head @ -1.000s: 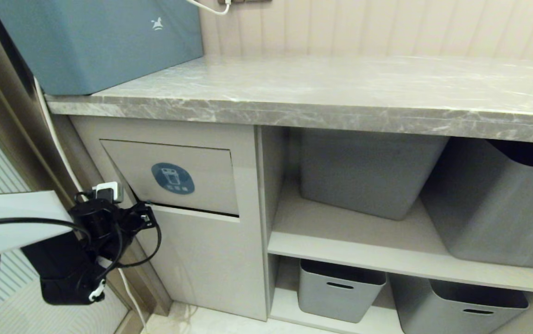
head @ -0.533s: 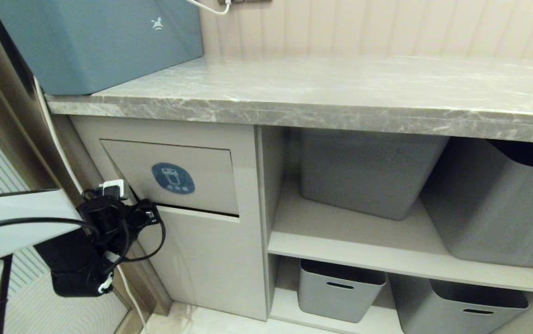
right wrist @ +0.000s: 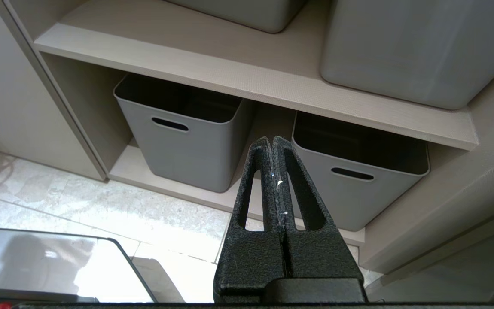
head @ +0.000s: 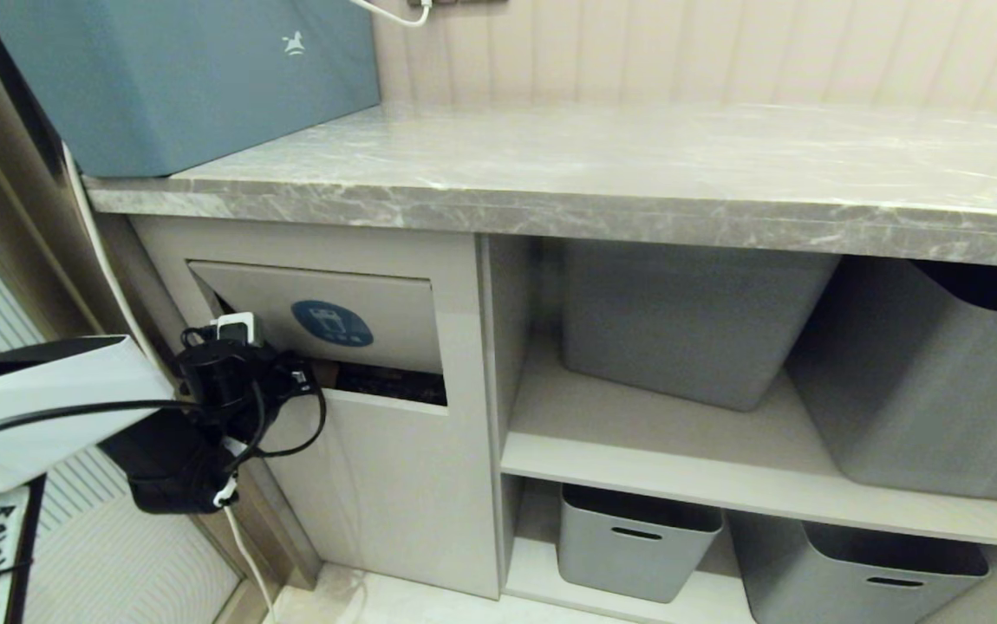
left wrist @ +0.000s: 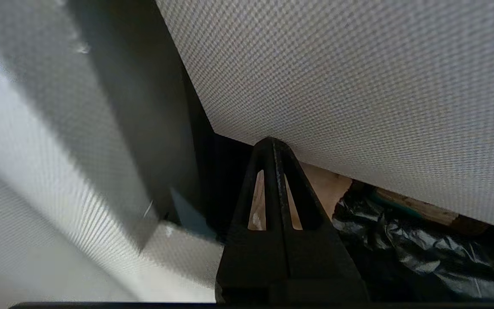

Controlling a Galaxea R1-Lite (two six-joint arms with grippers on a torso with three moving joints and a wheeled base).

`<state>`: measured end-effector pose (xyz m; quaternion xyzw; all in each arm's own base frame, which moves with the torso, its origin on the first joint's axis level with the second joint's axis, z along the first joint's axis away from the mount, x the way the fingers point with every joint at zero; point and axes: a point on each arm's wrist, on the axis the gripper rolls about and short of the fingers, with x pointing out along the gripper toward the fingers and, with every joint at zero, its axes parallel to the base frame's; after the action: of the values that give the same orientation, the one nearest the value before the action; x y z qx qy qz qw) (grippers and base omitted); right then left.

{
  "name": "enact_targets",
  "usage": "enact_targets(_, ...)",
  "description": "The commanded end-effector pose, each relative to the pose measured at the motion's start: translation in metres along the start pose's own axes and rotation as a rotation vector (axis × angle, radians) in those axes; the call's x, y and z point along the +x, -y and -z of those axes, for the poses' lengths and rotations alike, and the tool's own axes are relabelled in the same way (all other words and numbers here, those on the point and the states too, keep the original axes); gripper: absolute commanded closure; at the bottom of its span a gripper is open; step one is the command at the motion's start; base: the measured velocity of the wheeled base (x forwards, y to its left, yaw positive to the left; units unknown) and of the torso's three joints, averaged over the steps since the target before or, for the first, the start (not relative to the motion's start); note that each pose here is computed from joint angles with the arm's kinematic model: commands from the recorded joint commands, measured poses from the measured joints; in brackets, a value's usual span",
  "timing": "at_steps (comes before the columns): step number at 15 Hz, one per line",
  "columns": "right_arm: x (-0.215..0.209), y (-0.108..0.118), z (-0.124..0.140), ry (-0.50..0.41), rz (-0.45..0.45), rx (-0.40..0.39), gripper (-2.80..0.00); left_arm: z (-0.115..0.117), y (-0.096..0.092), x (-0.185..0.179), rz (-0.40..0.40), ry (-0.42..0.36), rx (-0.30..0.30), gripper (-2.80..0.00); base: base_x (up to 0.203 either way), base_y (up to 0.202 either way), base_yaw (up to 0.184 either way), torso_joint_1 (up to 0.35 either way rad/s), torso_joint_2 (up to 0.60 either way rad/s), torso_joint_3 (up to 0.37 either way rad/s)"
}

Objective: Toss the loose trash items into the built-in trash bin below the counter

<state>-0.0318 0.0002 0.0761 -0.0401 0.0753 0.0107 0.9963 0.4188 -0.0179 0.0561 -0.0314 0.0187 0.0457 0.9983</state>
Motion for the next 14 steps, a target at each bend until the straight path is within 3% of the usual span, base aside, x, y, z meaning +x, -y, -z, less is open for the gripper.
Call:
enact_targets(1,0.0,0.0,0.0,0.0,0.0,-0.002,0.0,-0.005,0.005,-0.009,-0.006,0.004,-0.003,0.0,0.0,0.0,0.0,0.0,0.0,0.0)
enact_targets(5,0.0,0.0,0.0,0.0,0.0,-0.003,0.0,-0.011,0.016,-0.055,0.003,-0.051,-0.013,0.0,0.0,0.0,0.0,0.0,0.0,0.0)
enact_targets(7,0.0,0.0,0.0,0.0,0.0,-0.001,0.0,-0.019,0.021,-0.074,-0.005,-0.041,-0.034,0.0,0.0,0.0,0.0,0.0,0.0,0.0)
enact_targets(14,0.001,0.0,0.0,0.016,0.0,-0.008,0.0,-0.047,0.013,-0.122,-0.016,-0.018,-0.049,0.0,0.0,0.0,0.0,0.0,0.0,0.0)
